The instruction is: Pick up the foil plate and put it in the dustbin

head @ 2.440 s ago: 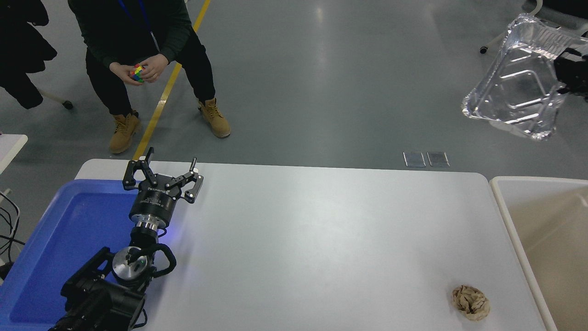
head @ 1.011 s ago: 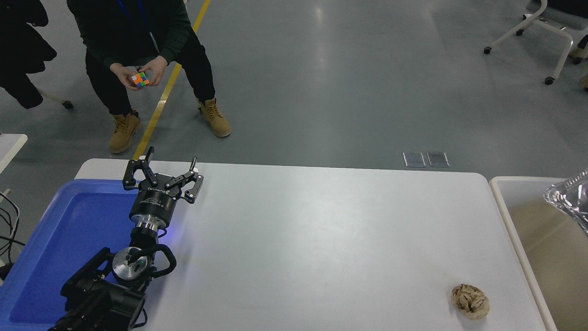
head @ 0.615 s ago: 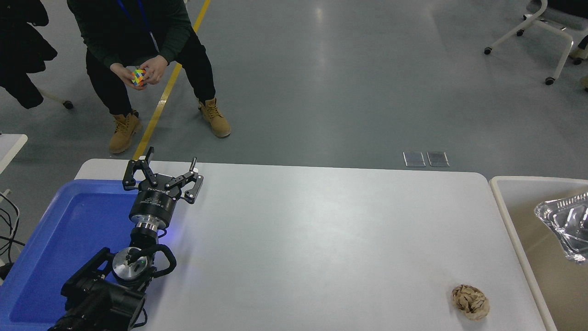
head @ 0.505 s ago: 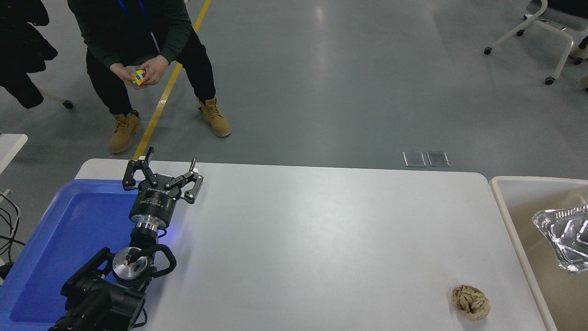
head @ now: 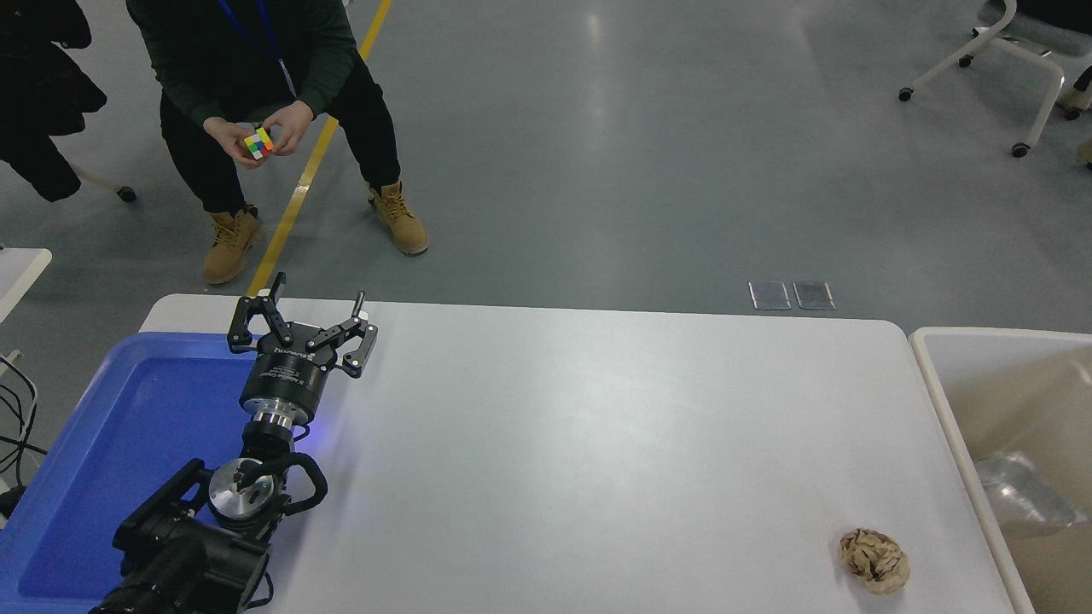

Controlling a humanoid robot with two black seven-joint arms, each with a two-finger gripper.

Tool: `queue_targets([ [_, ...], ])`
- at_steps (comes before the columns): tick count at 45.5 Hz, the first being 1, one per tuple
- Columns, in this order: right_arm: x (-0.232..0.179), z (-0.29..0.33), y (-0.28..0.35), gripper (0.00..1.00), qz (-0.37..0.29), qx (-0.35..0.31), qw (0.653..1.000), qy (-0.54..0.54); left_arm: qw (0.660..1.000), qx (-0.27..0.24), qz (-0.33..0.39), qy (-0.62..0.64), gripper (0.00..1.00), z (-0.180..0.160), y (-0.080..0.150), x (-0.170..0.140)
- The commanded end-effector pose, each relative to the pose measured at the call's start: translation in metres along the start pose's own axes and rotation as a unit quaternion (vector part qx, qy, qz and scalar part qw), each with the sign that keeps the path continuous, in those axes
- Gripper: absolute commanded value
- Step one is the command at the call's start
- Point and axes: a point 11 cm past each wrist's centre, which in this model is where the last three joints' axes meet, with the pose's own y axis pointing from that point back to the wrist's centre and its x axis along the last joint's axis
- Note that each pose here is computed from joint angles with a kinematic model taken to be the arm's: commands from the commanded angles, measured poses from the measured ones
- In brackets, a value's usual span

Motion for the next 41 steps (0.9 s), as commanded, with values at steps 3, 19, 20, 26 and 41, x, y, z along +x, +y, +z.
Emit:
queue_targets([
  [3,0.012,-0.045,0.004,1.00,-0.009,0.036,0.999,-0.016,1.000,0.000,0.000,0.000,0.99,0.000,0.000,0.000],
  [19,0.003,-0.155,0.047,1.00,-0.144,0.143,0.979,0.012,1.000,0.000,0.000,0.000,0.99,0.000,0.000,0.000],
  [20,0.004,-0.164,0.053,1.00,-0.152,0.152,0.976,0.015,1.000,0.000,0.000,0.000,0.99,0.000,0.000,0.000],
  [26,-0.021,-0.213,0.097,1.00,-0.211,0.210,0.954,0.027,1.000,0.000,0.000,0.000,0.99,0.000,0.000,0.000],
  [41,-0.043,-0.310,0.222,1.00,-0.278,0.344,0.887,0.129,1.000,0.000,-0.001,0.000,0.99,0.000,0.000,0.000],
])
